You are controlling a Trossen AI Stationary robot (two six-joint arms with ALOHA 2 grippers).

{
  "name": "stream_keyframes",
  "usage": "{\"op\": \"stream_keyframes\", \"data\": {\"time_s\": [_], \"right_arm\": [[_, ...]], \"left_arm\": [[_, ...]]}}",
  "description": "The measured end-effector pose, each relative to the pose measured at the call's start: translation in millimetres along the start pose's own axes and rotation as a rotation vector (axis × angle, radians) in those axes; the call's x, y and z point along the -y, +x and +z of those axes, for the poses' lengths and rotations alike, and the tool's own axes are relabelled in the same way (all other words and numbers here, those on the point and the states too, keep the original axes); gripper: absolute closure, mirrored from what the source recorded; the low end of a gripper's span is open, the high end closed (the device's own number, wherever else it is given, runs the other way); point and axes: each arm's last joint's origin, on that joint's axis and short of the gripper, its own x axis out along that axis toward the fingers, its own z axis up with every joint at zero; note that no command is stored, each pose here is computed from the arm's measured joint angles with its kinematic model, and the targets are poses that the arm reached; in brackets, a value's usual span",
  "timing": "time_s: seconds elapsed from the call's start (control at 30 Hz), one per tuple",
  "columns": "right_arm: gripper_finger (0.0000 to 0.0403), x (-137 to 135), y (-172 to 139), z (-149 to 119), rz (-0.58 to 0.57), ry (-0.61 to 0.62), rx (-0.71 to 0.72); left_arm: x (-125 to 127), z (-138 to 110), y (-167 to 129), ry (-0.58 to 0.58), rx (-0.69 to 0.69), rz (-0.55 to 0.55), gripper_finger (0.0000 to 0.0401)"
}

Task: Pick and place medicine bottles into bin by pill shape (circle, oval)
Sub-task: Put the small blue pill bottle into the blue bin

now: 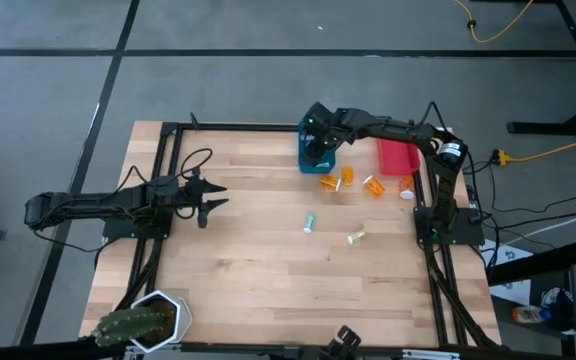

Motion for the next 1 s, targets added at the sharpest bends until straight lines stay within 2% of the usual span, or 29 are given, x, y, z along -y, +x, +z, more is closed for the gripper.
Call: {"op": "stream_keyframes", "data": {"time_s": [0.2, 0.37, 0.43, 0.53, 0.77, 0.87, 1.0], "right_arm": [[0.0201, 1, -6, -4, 0.005, -0.001, -0.042], [0.0193, -18, -29, -14, 0.126, -0.06, -0.103], [0.0193, -33, -38, -20, 0.159, -0.134, -0.116], [0.0193, -58, -49, -30, 0.212, -0.318, -0.131], [0.0193, -117, -37, -74, 0.45, -0.63, -0.16], [0.0193, -132, -30, -97, 0.462, -0.736, -0.185], [0.02, -147, -24, -112, 0.417, -0.853, -0.135]], "left_arm": [[0, 0, 0, 0.0, 0.0, 0.0, 0.0238], [0, 0, 0, 0.0, 0.0, 0.0, 0.0238], [0, 0, 0, 0.0, 0.0, 0.0, 0.0238], [0, 0, 0, 0.0, 0.0, 0.0, 0.0238], [0, 0, 0, 0.0, 0.0, 0.0, 0.0238], [0, 0, 0, 0.0, 0.0, 0.0, 0.0238], [0, 0, 0, 0.0, 0.0, 0.0, 0.0238]]}}
